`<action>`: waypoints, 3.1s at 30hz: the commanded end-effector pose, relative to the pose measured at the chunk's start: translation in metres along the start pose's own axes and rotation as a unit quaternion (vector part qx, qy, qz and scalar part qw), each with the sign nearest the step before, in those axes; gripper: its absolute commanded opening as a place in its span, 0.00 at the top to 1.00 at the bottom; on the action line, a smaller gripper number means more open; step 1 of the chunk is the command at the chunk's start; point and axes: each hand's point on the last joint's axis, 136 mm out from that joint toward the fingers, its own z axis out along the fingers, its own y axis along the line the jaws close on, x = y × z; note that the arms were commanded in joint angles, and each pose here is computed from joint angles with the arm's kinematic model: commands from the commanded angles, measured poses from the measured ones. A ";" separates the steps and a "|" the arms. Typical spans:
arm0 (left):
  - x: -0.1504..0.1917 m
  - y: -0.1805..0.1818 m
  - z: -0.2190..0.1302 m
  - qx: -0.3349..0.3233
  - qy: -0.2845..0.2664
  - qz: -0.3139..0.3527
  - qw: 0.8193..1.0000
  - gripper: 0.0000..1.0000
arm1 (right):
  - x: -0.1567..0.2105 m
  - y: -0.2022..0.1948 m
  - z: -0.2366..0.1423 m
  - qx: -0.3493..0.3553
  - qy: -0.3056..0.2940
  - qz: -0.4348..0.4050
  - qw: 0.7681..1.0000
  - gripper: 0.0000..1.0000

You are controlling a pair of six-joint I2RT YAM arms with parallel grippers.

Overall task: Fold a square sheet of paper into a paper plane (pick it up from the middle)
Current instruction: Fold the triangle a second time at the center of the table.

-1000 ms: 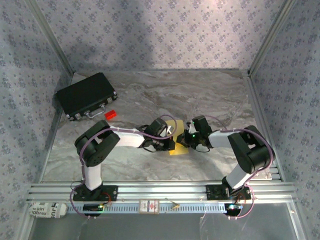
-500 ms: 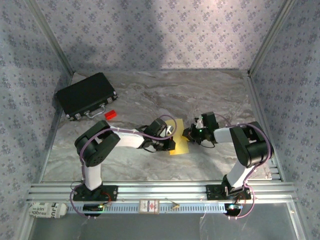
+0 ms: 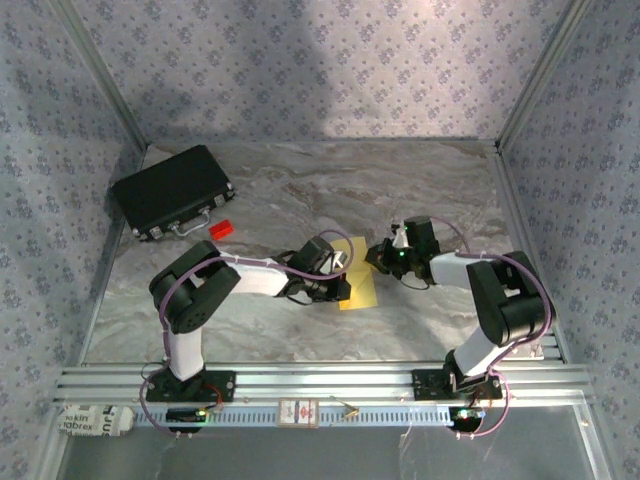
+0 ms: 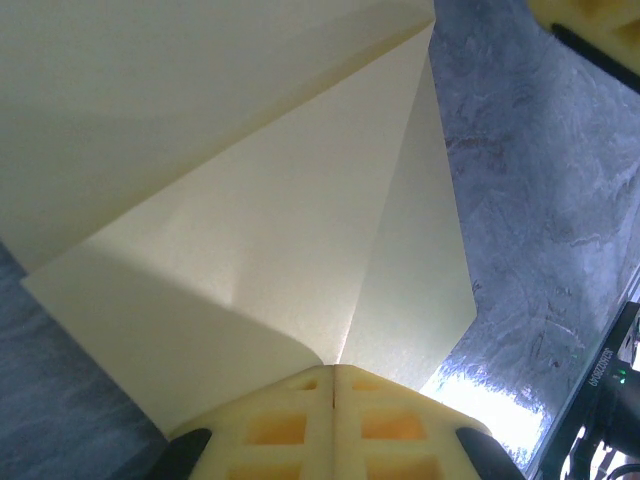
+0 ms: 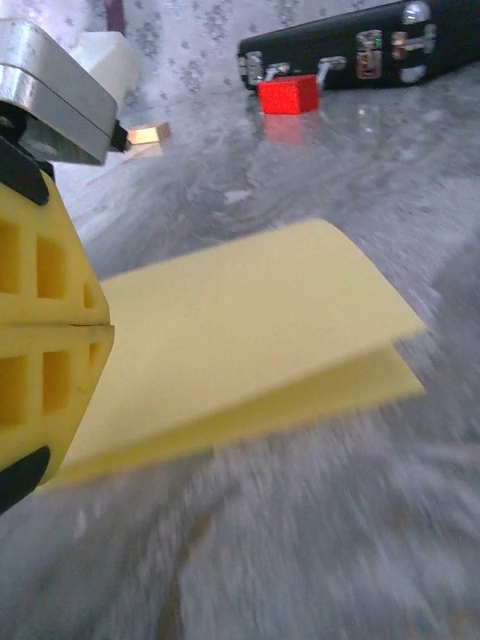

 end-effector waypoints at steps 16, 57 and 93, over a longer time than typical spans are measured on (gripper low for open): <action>0.027 0.022 -0.008 -0.035 0.034 -0.021 0.999 0.99 | 0.041 -0.049 0.012 0.081 0.036 0.031 0.996 1.00; 0.050 0.046 -0.006 -0.077 0.048 -0.033 0.995 1.00 | 0.080 -0.033 0.011 0.067 0.064 -0.005 0.996 1.00; 0.014 -0.001 -0.034 -0.027 0.002 -0.013 1.000 0.94 | 0.038 -0.052 0.007 0.084 0.032 0.025 0.996 1.00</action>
